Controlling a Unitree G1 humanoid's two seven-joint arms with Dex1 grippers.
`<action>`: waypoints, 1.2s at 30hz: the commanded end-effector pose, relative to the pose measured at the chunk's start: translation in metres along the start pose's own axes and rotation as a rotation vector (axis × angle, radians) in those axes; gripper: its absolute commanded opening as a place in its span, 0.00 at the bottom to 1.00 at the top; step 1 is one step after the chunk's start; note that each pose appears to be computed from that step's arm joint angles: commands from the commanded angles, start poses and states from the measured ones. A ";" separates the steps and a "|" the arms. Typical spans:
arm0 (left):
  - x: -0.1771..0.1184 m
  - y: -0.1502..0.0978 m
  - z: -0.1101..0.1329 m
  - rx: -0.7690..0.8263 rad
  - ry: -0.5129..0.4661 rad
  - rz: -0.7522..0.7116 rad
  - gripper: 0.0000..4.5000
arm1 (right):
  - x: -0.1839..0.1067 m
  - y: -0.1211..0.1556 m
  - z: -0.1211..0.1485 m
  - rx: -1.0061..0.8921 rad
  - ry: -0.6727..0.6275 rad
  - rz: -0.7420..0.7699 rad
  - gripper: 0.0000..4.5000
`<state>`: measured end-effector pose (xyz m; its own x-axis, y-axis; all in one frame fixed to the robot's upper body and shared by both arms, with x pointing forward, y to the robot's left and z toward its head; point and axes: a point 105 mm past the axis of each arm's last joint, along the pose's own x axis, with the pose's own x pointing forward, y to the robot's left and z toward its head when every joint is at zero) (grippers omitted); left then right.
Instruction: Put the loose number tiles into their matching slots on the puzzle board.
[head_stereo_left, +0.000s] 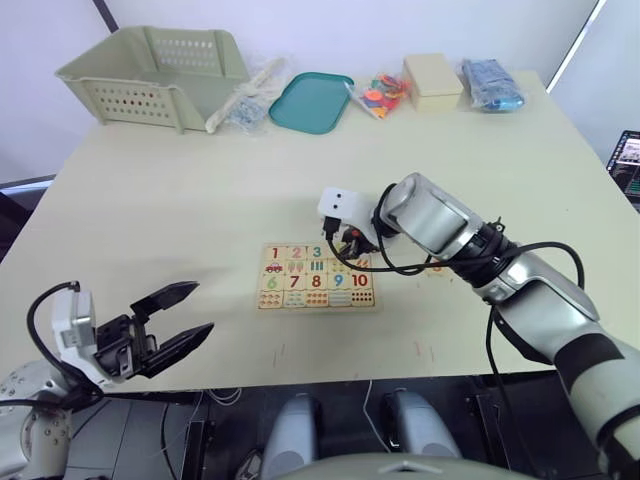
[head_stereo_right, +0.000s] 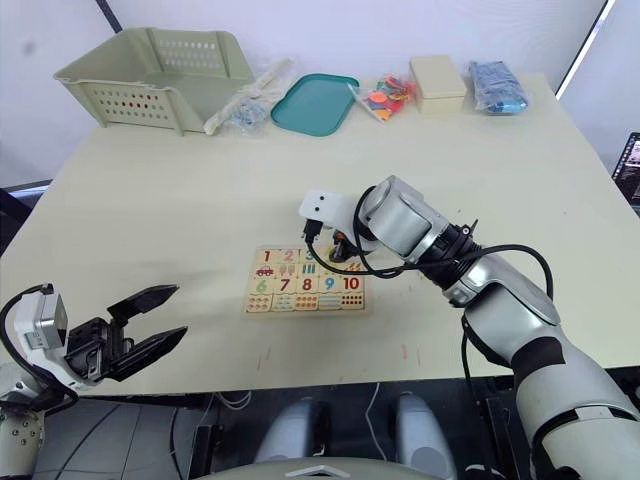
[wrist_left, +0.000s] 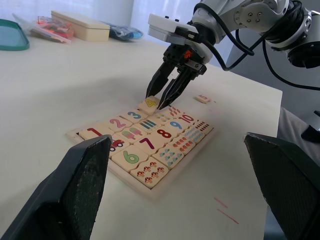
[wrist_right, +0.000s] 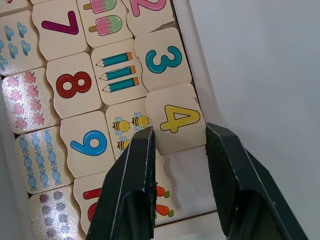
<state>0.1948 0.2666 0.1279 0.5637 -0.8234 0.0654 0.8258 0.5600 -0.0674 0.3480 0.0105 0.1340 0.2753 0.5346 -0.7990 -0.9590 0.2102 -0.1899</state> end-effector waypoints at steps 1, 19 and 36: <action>0.001 -0.002 0.009 0.029 -0.020 -0.012 1.00 | -0.002 -0.001 0.005 -0.021 -0.018 -0.007 0.20; 0.001 -0.003 0.007 0.029 -0.015 -0.011 1.00 | 0.003 0.000 0.001 -0.025 -0.003 -0.002 0.20; 0.002 -0.002 0.007 0.030 -0.015 -0.016 1.00 | 0.002 -0.002 0.000 -0.037 -0.005 -0.005 0.20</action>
<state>0.1951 0.2665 0.1281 0.5641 -0.8230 0.0663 0.8255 0.5605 -0.0661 0.3504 0.0096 0.1282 0.2760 0.5233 -0.8062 -0.9599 0.1923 -0.2039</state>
